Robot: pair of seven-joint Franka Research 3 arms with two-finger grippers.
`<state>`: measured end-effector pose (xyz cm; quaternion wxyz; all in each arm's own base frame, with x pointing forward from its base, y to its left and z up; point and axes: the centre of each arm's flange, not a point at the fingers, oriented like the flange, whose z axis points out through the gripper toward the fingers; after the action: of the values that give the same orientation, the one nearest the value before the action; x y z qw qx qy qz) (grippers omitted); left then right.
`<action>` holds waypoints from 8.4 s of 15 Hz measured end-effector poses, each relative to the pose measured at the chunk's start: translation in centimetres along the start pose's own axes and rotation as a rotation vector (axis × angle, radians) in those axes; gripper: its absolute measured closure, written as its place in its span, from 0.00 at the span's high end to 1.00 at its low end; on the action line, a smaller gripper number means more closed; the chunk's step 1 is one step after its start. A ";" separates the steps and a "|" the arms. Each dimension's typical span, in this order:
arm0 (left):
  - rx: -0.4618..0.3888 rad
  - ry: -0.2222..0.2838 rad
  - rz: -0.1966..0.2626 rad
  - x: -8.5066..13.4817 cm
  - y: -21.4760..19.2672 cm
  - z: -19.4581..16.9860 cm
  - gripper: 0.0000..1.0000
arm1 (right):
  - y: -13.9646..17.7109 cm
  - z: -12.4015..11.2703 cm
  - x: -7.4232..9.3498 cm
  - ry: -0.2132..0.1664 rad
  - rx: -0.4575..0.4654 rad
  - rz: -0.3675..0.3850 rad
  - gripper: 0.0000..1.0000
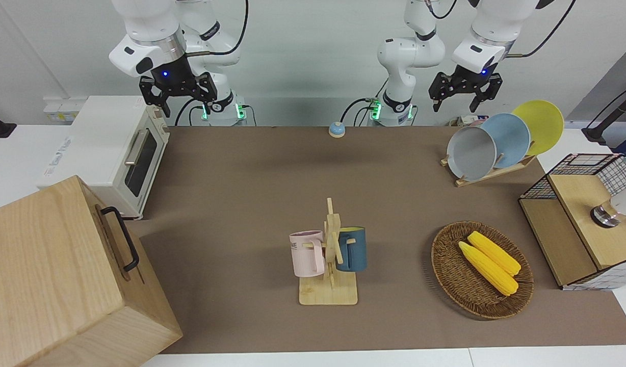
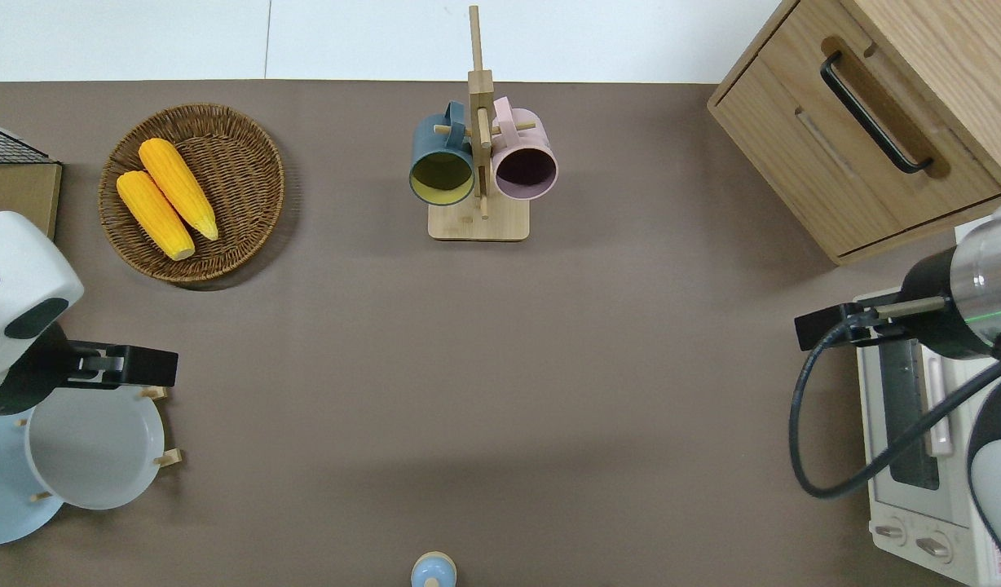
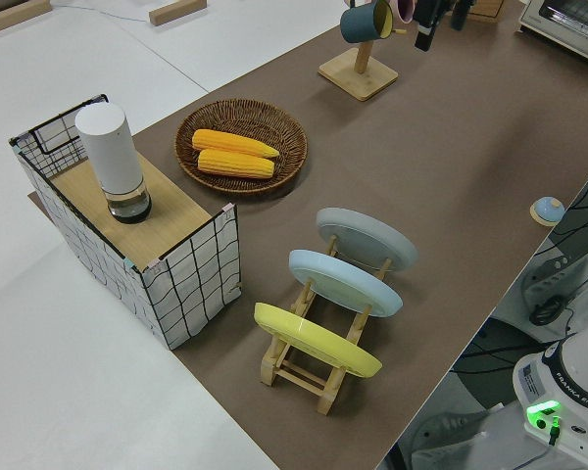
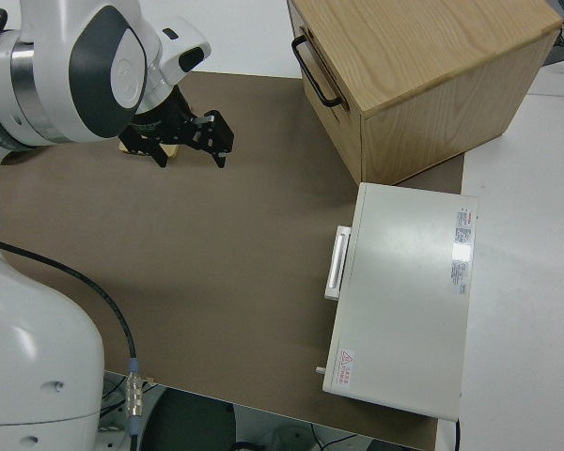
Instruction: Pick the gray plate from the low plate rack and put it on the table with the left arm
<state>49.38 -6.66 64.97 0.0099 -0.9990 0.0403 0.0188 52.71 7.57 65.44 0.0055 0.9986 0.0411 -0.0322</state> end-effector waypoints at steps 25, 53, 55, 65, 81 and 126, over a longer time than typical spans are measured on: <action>-0.018 -0.031 -0.041 -1.5 -13.9 0.6 1.00 | 0.0 0.0 0.0 0.000 0.000 0.000 0.99; 0.041 -0.061 -0.078 -3.2 -20.3 16.1 1.00 | 0.0 0.0 0.0 0.000 0.000 0.000 0.99; 0.038 -0.062 -0.076 -3.5 -20.4 17.2 1.00 | 0.0 0.0 0.0 0.000 0.000 0.000 0.99; 0.033 -0.054 -0.068 -4.4 -20.0 21.6 1.00 | 0.0 0.0 0.0 0.000 0.000 0.000 0.99; 0.034 -0.043 -0.068 -4.7 -20.0 21.5 0.16 | 0.0 0.0 0.0 0.000 0.000 0.000 0.99; -0.297 -0.064 -0.185 -3.3 -11.8 10.7 0.12 | 0.0 0.0 0.0 0.000 0.000 0.000 0.99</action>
<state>46.66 5.57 54.63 -0.1348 -0.9878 -0.0552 0.0554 52.71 7.57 65.44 0.0055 0.9986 0.0411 -0.0322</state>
